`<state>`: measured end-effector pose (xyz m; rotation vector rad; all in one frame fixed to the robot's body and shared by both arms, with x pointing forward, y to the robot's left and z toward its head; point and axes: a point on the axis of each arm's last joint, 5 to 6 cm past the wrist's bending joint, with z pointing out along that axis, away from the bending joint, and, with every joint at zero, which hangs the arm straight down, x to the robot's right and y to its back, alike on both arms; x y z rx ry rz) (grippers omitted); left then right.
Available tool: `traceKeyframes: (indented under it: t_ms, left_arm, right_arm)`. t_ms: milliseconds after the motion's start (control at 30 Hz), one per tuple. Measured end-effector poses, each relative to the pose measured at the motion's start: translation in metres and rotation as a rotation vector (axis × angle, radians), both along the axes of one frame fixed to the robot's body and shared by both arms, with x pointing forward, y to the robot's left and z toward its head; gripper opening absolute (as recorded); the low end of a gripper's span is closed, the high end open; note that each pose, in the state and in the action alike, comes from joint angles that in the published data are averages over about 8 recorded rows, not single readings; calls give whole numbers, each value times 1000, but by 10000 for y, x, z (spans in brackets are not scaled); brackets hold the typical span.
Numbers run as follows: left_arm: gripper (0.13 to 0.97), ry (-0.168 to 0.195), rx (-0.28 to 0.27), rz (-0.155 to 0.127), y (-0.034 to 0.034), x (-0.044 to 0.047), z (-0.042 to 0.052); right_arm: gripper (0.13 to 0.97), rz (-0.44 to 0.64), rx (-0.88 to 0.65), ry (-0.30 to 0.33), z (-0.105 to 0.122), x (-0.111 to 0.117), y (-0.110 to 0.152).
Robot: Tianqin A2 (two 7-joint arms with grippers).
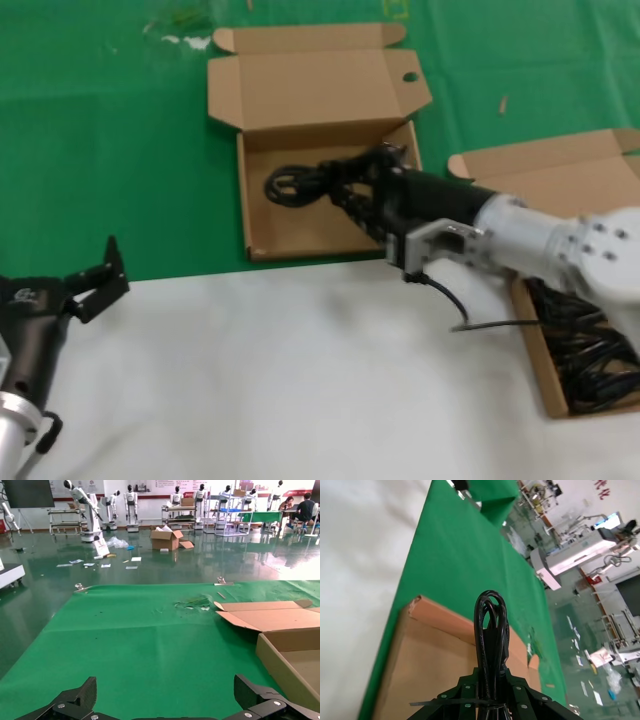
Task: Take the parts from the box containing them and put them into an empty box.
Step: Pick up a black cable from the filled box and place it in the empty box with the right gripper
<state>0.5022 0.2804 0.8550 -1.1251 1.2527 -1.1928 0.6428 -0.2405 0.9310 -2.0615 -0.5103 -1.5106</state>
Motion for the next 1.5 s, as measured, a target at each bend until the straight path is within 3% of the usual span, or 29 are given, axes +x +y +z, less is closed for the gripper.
traceKeyframes:
  t_ms: [267,567,867,1167,1500]
  left_arm:
    - [966,0,0,0,0,0,0]
    - [966,0,0,0,0,0,0]
    - [966,0,0,0,0,0,0]
    - [966,0,0,0,0,0,0]
    - [966,0,0,0,0,0,0]
  right_arm:
    - [224,18,-39,10,-109,358,185]
    - [231,19,-42,12,-118,384,193]
    - [298,19,-42,12,-118,384,193]
    - [430,19,-42,12,-118,384,193]
    - [649,19,-42,12,-118,384,193]
